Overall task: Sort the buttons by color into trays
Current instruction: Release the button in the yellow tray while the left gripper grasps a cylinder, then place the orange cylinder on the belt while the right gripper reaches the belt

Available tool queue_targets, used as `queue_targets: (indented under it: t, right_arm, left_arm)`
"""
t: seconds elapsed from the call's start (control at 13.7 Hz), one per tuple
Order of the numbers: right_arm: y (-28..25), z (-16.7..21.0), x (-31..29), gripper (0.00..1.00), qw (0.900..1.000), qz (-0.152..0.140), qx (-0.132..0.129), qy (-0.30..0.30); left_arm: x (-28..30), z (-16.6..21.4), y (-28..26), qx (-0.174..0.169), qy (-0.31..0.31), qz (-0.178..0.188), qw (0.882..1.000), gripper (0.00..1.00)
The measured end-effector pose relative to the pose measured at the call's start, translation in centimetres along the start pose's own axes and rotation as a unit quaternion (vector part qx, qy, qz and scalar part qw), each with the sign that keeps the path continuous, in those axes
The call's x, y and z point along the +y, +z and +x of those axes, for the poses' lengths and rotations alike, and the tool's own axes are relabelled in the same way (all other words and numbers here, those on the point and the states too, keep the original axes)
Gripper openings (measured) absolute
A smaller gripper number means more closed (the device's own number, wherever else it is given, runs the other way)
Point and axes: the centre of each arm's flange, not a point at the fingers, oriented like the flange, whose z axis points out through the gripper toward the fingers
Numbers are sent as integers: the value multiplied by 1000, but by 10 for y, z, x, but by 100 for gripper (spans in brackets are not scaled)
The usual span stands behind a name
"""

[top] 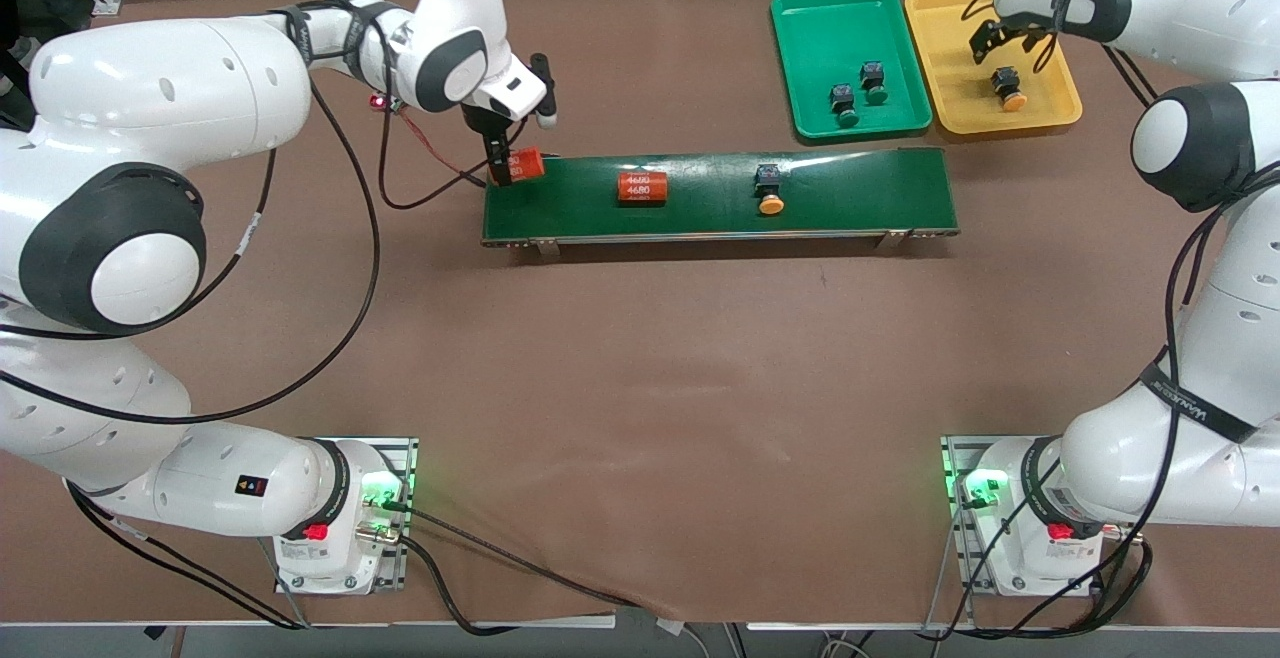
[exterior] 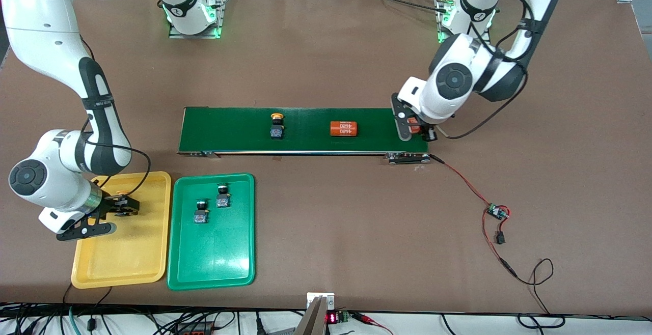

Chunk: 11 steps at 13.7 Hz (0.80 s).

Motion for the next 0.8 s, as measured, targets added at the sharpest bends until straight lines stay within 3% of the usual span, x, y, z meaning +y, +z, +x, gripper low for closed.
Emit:
queue_targets:
  t: [0.29,0.44,0.66,0.8]
  right_arm:
    - [-94,-11,-35,100,997,36,-71,17]
    - [-132,-29,-47,100,995,45,-91,12]
    - [-158,-67,-58,100,993,46,-106,9]
    - [-168,-100,-70,100,991,68,-116,18]
  left_arm:
    - [4,20,34,-16,56,10,998,50]
    - [11,29,40,-18,67,7,998,50]
    - [10,33,33,-13,69,16,997,72]
    - [0,30,8,-1,60,40,997,92]
